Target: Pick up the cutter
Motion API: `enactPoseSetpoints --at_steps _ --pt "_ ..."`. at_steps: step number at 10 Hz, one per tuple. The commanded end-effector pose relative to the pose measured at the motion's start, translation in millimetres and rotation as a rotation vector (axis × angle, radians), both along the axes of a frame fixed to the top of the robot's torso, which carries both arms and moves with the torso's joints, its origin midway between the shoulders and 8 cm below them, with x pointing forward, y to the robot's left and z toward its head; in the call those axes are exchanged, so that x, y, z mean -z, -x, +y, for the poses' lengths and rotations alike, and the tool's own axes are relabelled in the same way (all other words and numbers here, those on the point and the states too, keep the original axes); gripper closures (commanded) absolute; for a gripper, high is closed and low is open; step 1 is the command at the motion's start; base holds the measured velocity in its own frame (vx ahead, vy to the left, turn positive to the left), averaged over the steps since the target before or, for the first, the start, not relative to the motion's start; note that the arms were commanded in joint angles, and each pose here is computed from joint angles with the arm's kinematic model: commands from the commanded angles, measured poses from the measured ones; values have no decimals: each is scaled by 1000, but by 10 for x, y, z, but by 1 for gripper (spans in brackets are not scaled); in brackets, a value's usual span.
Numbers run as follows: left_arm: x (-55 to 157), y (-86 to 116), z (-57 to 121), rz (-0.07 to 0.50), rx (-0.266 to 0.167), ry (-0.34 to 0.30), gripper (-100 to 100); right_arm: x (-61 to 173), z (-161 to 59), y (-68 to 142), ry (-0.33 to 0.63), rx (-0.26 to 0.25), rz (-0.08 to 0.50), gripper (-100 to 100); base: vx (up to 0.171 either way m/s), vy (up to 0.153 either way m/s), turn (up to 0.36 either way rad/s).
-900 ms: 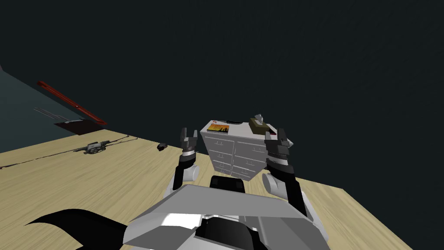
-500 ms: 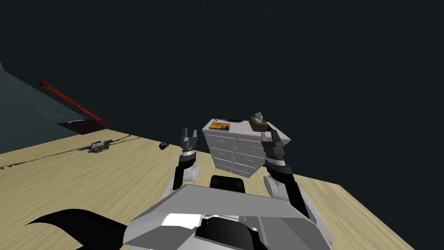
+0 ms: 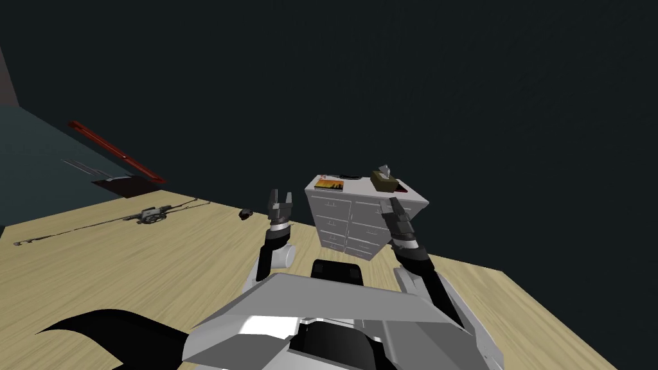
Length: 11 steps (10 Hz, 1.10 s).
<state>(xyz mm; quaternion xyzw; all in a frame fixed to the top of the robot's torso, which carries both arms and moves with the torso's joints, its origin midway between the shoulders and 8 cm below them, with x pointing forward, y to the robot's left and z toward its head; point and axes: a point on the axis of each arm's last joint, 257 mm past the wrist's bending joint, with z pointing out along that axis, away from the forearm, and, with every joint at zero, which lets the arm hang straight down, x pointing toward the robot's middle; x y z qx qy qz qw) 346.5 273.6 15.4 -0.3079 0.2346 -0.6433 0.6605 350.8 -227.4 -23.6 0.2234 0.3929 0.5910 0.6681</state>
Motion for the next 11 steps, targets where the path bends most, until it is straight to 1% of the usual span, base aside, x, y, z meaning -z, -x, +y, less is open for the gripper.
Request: enactPoseSetpoints --at_steps 1,2,3,4,5,6,8,9,11 --pt "0 0 0 0 0 0 0 83 68 19 38 -30 16 -100 -69 40 7" --pt "0 0 0 0 0 0 0 233 158 33 63 -62 42 -100 -84 46 22" --pt "0 0 0 0 0 0 0 255 177 42 91 -77 48 -100 -69 51 8" --pt "0 0 0 0 0 0 0 425 262 67 115 -110 77 -100 -92 76 31" --pt "0 0 0 0 0 0 0 450 275 79 142 -125 84 -100 -88 61 5" --pt "0 0 0 0 0 0 0 641 354 117 168 -159 116 -100 -89 80 35" --pt "0 0 0 0 0 0 0 685 365 140 213 -183 127 -100 -56 42 2" --pt "0 0 0 0 0 0 0 898 429 195 240 -218 162 -100 -53 44 43" --pt "0 0 0 0 0 0 0 938 428 219 279 -238 172 -100 -51 45 5"
